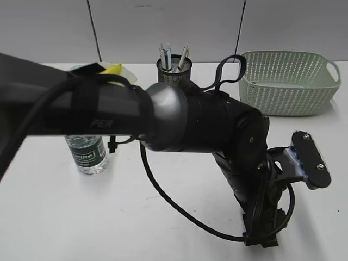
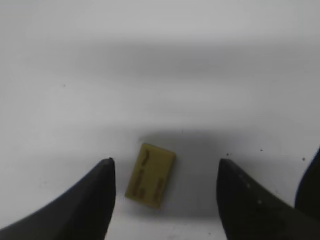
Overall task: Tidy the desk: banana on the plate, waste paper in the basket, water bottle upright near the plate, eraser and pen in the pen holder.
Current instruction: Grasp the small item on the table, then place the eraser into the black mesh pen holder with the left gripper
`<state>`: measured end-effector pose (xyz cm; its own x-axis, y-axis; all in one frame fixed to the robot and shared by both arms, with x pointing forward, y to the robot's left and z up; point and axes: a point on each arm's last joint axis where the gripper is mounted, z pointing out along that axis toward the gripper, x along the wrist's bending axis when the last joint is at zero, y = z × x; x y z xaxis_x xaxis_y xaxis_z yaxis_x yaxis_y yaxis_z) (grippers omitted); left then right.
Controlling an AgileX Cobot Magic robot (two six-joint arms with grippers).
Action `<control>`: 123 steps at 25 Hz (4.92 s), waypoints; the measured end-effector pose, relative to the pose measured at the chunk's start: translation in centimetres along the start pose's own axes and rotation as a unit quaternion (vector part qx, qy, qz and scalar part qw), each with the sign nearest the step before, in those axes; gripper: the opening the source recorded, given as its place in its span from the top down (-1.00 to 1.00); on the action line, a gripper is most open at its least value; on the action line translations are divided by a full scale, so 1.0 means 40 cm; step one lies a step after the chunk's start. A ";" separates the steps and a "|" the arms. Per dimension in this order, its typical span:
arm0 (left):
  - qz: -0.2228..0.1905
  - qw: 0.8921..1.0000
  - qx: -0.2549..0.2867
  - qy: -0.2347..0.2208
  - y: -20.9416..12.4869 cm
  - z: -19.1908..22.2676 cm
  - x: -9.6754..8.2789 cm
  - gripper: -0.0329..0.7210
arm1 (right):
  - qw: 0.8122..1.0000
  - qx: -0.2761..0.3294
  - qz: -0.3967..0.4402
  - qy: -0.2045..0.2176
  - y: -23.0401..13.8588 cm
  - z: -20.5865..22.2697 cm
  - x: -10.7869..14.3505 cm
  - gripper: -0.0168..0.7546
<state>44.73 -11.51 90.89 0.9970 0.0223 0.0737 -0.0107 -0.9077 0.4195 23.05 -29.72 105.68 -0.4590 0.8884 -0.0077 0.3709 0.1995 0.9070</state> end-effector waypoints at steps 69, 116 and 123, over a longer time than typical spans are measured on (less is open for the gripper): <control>0.054 0.998 0.031 0.022 0.031 0.011 0.035 -0.32 | 1.000 0.000 0.000 0.000 0.000 0.000 0.000 -0.23; 0.022 0.999 0.026 0.019 0.000 0.073 0.061 0.42 | 1.000 0.000 0.000 0.000 0.000 0.000 0.000 -0.23; 0.041 0.998 0.002 0.053 0.037 -0.034 0.079 0.42 | 1.000 0.000 0.000 0.000 0.000 0.000 0.000 -0.23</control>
<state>47.77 -12.21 92.98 0.9793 -0.0077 0.2022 -0.0908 -0.9096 0.4054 23.05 -29.72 105.68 -0.4588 0.8885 -0.0074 0.3710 0.1991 0.9070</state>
